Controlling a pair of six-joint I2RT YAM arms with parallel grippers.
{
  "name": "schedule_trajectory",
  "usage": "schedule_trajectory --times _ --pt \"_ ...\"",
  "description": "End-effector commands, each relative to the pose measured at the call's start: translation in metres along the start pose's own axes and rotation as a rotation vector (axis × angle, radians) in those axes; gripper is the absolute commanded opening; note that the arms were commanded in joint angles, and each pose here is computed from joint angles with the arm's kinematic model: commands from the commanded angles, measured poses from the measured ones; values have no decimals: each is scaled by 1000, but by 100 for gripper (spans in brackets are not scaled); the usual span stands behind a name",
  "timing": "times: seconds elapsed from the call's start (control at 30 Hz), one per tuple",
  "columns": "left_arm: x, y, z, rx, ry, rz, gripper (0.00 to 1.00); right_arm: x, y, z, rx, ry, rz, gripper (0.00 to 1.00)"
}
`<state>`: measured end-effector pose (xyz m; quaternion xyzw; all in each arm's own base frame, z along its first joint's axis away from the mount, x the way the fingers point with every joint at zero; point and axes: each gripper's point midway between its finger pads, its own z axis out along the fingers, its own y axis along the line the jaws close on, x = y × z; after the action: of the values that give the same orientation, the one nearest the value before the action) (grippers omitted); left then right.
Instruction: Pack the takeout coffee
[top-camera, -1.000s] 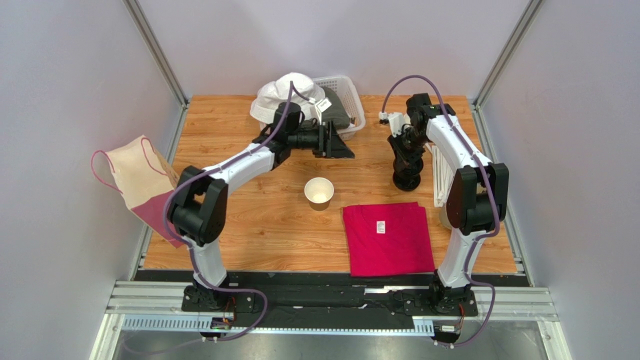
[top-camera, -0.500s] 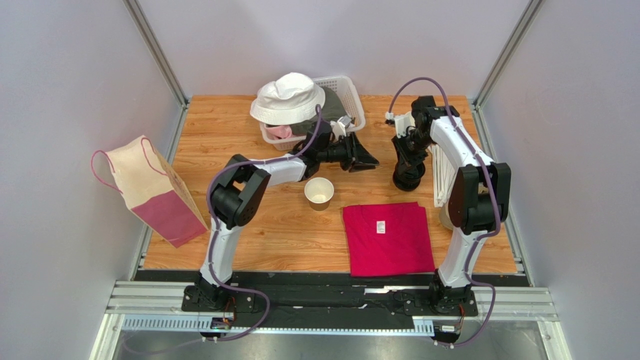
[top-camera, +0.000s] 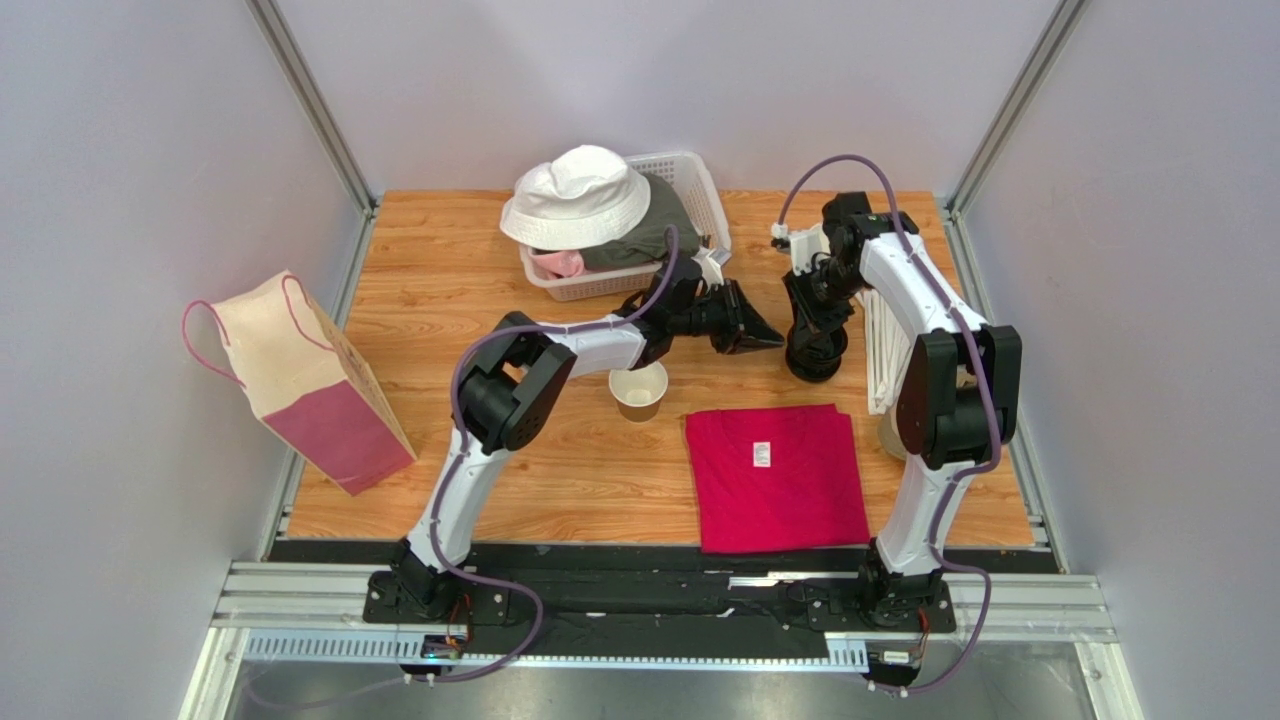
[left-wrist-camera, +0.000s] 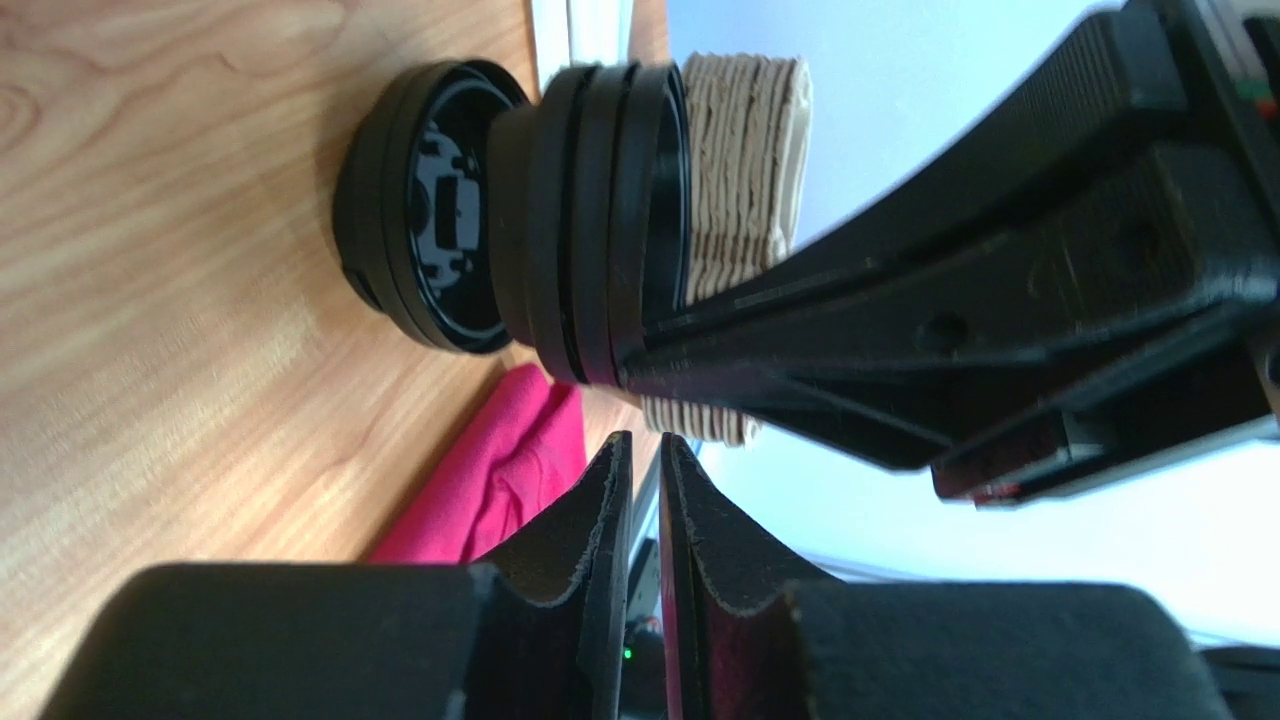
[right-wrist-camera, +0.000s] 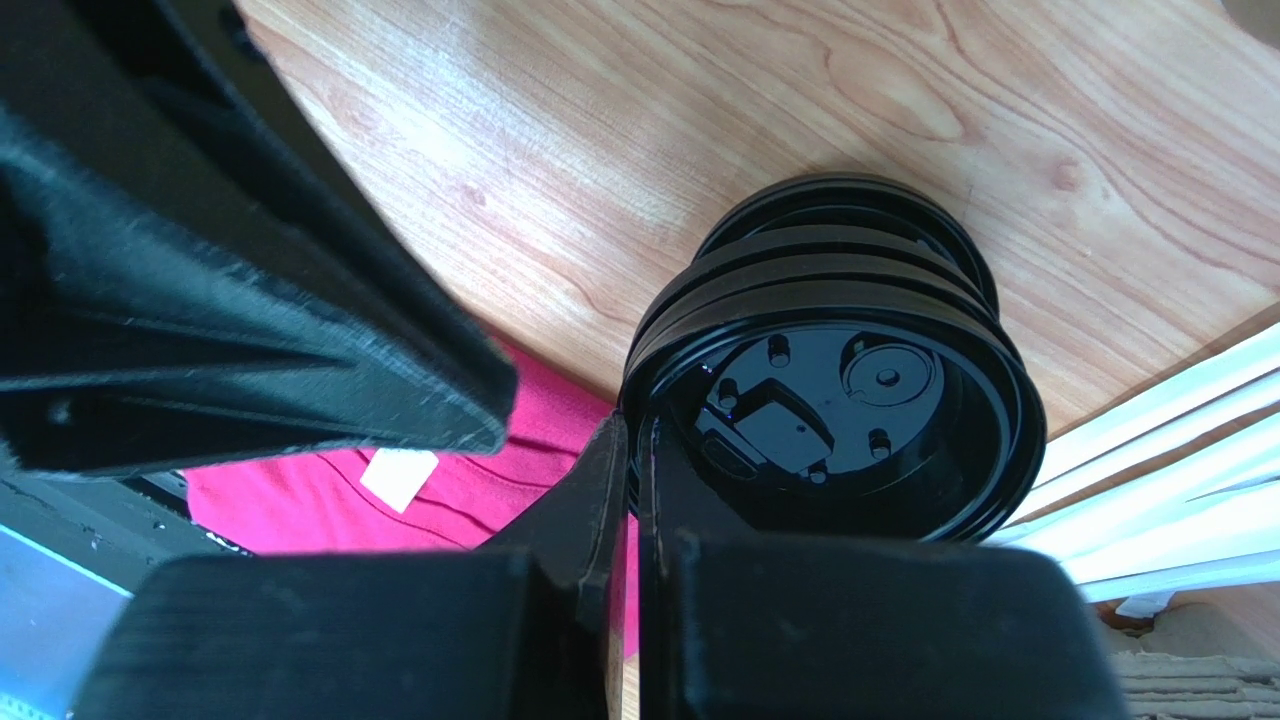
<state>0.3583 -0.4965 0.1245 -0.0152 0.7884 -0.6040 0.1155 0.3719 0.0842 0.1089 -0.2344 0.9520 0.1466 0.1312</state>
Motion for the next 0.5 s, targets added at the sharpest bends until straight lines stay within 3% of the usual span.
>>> schedule_trajectory --times 0.0,0.47 --pt "-9 -2 10 -6 -22 19 19 -3 2 -5 -5 -31 9 0" --pt "-12 11 29 -52 1 72 13 -1 2 -2 -9 -21 5 0"
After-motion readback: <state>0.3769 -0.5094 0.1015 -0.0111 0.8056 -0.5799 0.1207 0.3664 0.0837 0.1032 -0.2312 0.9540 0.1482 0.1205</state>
